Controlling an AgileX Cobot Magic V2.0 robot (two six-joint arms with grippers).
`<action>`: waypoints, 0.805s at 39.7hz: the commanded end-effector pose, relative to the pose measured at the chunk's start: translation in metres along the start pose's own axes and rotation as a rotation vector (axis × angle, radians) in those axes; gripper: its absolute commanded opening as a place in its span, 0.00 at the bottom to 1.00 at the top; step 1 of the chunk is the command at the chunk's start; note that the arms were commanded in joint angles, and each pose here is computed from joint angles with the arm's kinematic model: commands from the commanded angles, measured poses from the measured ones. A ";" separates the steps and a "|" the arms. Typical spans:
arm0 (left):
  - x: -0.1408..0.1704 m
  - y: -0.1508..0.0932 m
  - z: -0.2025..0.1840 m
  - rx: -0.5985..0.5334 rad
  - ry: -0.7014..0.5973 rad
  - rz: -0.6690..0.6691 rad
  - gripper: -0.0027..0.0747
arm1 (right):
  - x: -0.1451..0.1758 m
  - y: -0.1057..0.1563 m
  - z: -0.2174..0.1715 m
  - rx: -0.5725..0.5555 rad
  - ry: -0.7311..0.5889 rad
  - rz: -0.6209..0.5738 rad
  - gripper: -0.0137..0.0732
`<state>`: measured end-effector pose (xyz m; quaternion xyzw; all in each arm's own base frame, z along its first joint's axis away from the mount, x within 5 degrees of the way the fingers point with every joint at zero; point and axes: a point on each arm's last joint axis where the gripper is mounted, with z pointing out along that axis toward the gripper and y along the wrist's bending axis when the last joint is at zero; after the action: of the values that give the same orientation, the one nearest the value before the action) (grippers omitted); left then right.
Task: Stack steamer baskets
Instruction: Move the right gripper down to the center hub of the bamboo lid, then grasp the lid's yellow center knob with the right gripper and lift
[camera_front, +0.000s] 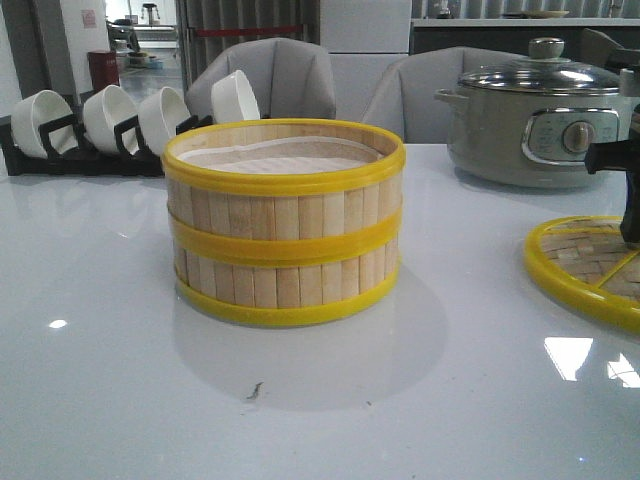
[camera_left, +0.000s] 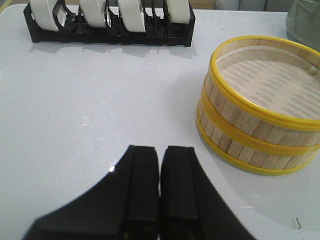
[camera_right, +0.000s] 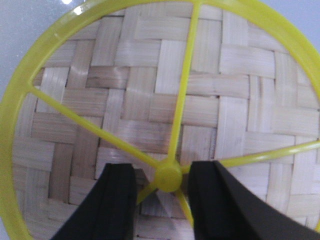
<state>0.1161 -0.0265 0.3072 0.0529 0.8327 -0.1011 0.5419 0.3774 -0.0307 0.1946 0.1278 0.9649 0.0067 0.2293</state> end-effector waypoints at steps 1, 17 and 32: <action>-0.016 -0.001 -0.004 0.005 -0.106 -0.005 0.14 | -0.018 0.002 -0.024 -0.022 -0.119 0.005 0.51; -0.016 -0.001 -0.004 0.005 -0.106 -0.005 0.14 | -0.018 0.006 -0.029 -0.029 -0.132 -0.003 0.22; -0.016 -0.001 -0.004 0.005 -0.106 -0.005 0.14 | -0.039 0.045 -0.112 -0.122 -0.322 -0.078 0.22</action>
<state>0.1161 -0.0265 0.3072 0.0529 0.8327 -0.1011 0.5419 0.3763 -0.0001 0.2574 0.0891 0.9486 0.0245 0.3026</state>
